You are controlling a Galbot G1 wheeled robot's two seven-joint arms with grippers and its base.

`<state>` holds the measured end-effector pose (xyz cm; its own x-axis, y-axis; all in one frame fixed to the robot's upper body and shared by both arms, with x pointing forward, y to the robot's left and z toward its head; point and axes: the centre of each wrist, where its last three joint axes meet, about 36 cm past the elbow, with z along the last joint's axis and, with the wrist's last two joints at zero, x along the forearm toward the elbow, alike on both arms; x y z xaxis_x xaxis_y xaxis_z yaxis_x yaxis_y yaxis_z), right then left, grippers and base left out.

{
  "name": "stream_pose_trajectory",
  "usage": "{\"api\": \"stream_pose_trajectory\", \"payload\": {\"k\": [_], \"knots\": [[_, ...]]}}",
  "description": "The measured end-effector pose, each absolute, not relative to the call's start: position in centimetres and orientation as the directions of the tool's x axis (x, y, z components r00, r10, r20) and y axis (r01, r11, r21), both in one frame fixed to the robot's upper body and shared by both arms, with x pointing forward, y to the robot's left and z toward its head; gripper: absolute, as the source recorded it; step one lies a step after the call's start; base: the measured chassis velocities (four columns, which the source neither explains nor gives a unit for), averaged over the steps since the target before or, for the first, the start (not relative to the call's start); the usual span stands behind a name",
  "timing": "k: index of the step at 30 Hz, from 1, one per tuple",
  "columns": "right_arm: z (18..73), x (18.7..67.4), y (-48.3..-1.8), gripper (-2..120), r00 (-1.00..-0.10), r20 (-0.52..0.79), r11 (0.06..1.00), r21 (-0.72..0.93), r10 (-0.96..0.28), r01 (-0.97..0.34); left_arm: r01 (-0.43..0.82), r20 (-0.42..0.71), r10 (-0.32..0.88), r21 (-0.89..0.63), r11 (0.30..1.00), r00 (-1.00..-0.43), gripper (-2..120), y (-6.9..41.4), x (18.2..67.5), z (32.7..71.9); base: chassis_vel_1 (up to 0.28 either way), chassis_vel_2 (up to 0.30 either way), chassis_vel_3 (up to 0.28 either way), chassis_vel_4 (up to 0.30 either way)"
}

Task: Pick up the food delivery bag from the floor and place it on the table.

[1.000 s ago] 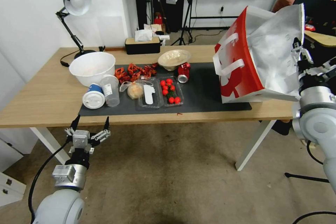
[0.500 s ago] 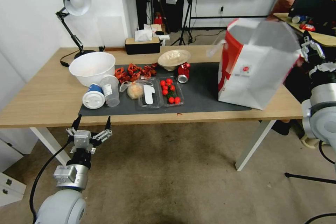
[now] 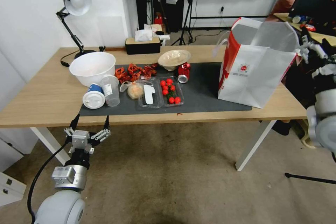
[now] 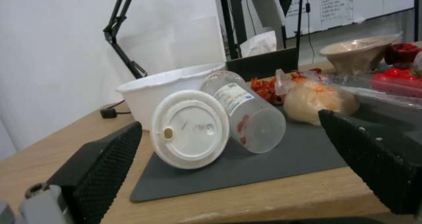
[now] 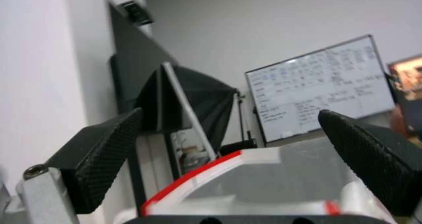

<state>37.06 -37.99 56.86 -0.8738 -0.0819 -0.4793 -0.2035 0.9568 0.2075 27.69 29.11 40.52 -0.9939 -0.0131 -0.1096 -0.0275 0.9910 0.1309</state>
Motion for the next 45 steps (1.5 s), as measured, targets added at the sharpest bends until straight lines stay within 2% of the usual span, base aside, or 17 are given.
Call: {"api": "stream_pose_trajectory", "payload": {"k": [6,9,17,26,45], "knots": [[56.9,33.2,-34.4,100,-0.865,-0.474,0.969,0.086,-0.166,-0.233,-0.026,-0.119,-0.011,0.124,0.992,-0.993,100,29.4,27.7,40.4,0.0,0.0,0.0,0.0],[55.3,30.4,-32.2,100,-0.882,-0.412,0.97,-0.021,-0.227,-0.24,-0.028,-0.123,-0.013,0.121,0.992,-0.992,100,29.6,27.8,40.3,0.0,0.0,0.0,0.0],[47.7,29.2,-32.1,100,-0.933,-0.304,0.979,-0.117,-0.193,-0.164,-0.02,-0.124,-0.006,0.117,0.993,-0.992,100,30.2,28.3,38.8,0.0,0.0,0.0,0.0],[40.1,29.6,-32.4,100,-0.972,-0.201,0.993,-0.046,-0.117,-0.11,-0.01,-0.128,0.005,0.115,0.993,-0.992,100,30.3,28.6,38.2,0.0,0.0,0.0,0.0],[39.5,30.3,-31.7,100,-0.974,-0.211,0.997,-0.005,-0.079,-0.08,-0.009,-0.132,0.006,0.119,0.993,-0.991,100,30.5,28.6,38.2,0.0,0.0,0.0,0.0]]}}
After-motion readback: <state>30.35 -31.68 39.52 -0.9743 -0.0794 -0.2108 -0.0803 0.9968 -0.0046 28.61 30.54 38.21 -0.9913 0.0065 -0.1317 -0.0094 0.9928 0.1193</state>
